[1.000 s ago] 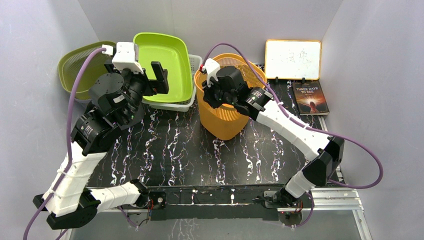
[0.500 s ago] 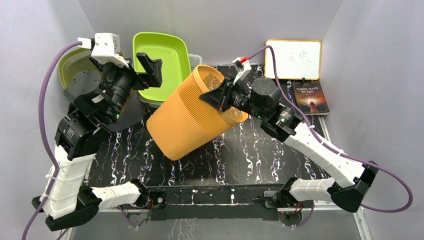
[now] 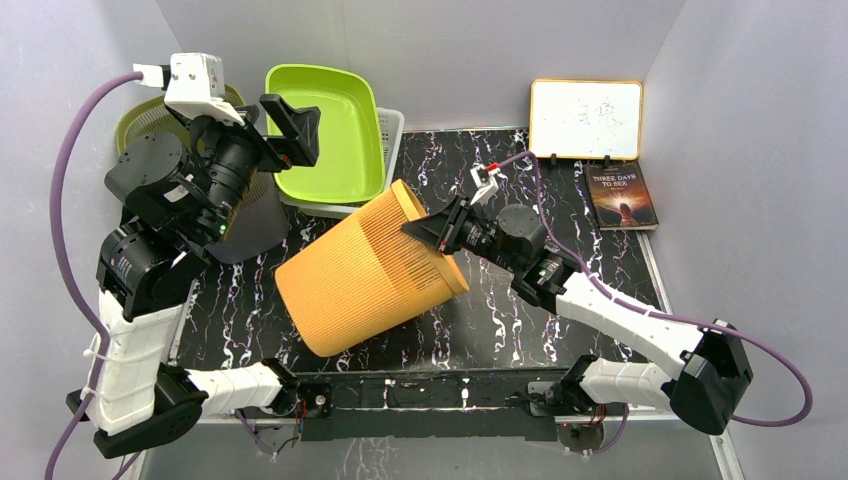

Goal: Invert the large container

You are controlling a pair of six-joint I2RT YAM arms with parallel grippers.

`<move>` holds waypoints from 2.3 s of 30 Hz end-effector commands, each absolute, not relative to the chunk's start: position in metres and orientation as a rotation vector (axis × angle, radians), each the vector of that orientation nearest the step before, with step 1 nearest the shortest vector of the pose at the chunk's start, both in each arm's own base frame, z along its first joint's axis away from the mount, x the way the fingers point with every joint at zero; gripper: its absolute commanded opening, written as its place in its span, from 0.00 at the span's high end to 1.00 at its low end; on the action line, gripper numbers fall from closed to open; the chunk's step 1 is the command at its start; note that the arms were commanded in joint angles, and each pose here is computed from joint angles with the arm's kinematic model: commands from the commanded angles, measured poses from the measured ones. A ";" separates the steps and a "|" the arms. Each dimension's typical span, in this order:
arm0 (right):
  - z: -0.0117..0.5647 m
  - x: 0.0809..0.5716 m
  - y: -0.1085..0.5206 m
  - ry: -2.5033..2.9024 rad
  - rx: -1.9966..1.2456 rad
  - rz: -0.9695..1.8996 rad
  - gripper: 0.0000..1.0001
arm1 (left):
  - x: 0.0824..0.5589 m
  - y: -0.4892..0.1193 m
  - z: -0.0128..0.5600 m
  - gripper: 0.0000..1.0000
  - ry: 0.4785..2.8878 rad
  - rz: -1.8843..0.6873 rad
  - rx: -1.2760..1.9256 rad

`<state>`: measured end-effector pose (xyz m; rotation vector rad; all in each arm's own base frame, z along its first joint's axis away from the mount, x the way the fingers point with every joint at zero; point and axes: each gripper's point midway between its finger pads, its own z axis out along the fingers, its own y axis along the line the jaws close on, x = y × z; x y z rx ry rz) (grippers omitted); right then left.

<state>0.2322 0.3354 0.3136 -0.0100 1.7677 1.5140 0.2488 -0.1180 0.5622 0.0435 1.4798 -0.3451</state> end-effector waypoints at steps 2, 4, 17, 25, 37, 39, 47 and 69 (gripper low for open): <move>0.353 0.213 0.338 1.530 0.001 1.791 1.00 | 0.246 -0.119 0.568 0.02 1.470 -0.361 0.050; 0.347 0.210 0.342 1.499 0.009 1.867 1.00 | 0.248 -0.122 0.566 0.02 1.479 -0.359 0.057; 0.377 0.200 0.348 1.182 0.014 2.294 1.00 | 0.261 -0.128 0.571 0.02 1.490 -0.321 0.073; 0.278 0.266 0.296 1.320 0.381 2.278 1.00 | 0.265 -0.123 0.565 0.02 1.511 -0.266 0.071; 0.210 0.320 0.207 1.483 0.472 1.985 1.00 | 0.263 -0.117 0.560 0.02 1.515 -0.247 0.058; 0.195 0.327 0.195 1.513 0.486 1.946 0.95 | 0.263 -0.117 0.556 0.02 1.522 -0.244 0.056; 0.147 0.358 0.136 1.566 0.576 1.778 0.68 | 0.263 -0.116 0.543 0.02 1.537 -0.235 0.049; 0.073 0.422 0.027 2.058 0.653 0.863 0.64 | 0.275 -0.134 0.500 0.02 1.610 -0.245 0.087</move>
